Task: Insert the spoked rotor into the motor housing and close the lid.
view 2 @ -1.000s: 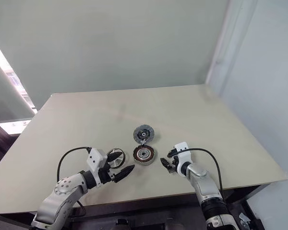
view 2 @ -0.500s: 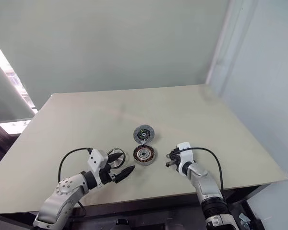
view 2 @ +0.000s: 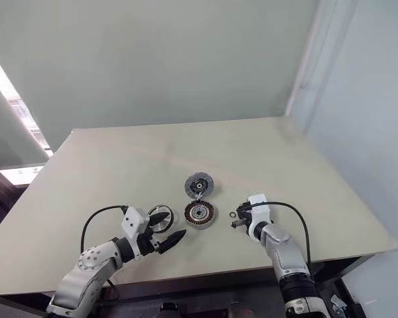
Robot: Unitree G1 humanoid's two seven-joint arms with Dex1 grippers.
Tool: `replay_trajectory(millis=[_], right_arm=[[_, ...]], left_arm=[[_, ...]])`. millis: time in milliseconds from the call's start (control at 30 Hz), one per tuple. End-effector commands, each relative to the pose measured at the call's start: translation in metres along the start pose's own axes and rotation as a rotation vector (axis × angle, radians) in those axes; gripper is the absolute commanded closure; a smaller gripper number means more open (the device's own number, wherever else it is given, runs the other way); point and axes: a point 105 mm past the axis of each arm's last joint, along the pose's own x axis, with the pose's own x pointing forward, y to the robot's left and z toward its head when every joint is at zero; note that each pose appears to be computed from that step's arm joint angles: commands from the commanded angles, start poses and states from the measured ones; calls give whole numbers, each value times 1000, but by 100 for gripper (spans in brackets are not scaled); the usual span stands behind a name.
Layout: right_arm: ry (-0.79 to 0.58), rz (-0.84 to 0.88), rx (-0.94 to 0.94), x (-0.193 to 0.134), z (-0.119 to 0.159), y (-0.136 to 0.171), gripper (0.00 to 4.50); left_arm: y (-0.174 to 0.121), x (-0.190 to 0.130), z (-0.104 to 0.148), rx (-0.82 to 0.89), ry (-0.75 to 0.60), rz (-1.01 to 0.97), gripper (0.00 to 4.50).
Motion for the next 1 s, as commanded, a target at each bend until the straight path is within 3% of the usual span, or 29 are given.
replay_trajectory(millis=[33,233,500,1000], right_arm=[[-68,30,13,-4,25,4,387],[-74,57,-45,-4,28,12,186],[-12,110,-127,5,11,29,186],[-3,65,-143,14,7,19,186]], left_arm=[[1,2,13,41,-43,-6,0],[1,2,12,39,-42,-4,0],[2,1,13,42,-42,0,0],[5,-1,16,56,-43,11,0]])
